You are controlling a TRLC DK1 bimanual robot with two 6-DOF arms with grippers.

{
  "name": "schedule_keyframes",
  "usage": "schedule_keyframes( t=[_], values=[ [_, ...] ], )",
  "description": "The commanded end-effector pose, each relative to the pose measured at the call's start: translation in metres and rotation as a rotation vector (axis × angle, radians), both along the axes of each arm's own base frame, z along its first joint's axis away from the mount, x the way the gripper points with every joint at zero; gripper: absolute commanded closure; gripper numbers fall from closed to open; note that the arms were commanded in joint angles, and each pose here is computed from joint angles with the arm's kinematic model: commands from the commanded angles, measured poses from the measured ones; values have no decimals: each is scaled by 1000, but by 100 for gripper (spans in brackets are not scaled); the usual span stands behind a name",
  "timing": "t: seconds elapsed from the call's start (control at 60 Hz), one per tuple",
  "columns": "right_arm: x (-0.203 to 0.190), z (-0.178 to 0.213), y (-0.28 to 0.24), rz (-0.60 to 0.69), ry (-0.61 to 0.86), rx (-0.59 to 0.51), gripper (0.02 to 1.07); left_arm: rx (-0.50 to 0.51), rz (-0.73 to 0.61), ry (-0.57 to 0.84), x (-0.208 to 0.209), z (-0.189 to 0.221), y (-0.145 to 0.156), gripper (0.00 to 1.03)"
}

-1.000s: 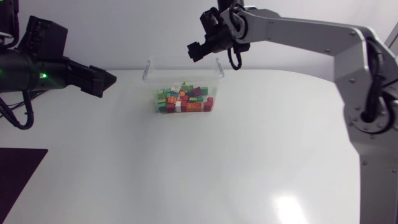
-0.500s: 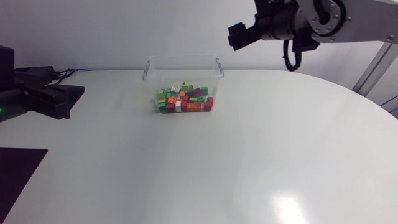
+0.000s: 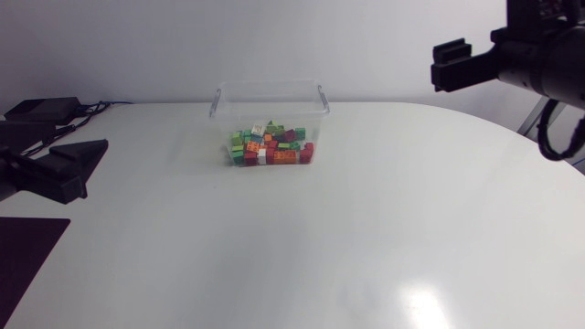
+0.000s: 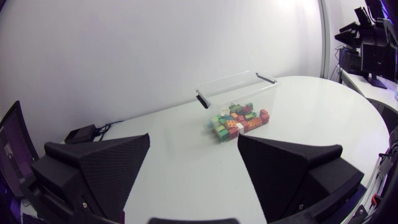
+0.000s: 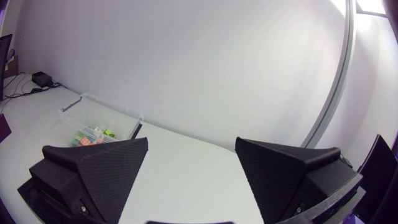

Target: Place the duplo bricks in the container

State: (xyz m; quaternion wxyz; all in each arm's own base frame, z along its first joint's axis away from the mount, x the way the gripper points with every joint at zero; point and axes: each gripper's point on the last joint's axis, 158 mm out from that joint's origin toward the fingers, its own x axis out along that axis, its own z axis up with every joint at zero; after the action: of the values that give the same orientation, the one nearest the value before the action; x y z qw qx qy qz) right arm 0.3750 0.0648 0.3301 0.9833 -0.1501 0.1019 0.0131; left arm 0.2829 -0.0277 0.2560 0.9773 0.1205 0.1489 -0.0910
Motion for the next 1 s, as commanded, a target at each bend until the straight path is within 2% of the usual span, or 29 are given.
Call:
schedule_keyframes(
  t=[0.0, 0.217, 0.483, 0.983],
  values=[
    [-18, -7, -15, -36, 0, -1, 6, 21, -2, -12, -4, -8, 2, 5],
    [-61, -5, -47, -91, -67, 20, 6, 45, 2, -74, -15, -4, 5, 5],
    [-113, -14, -63, -93, -158, 18, 6, 43, 12, -137, -31, -7, 6, 5],
    [-158, -49, -85, -135, -184, -31, 6, 49, 33, -180, -45, -25, 11, 5]
  ],
)
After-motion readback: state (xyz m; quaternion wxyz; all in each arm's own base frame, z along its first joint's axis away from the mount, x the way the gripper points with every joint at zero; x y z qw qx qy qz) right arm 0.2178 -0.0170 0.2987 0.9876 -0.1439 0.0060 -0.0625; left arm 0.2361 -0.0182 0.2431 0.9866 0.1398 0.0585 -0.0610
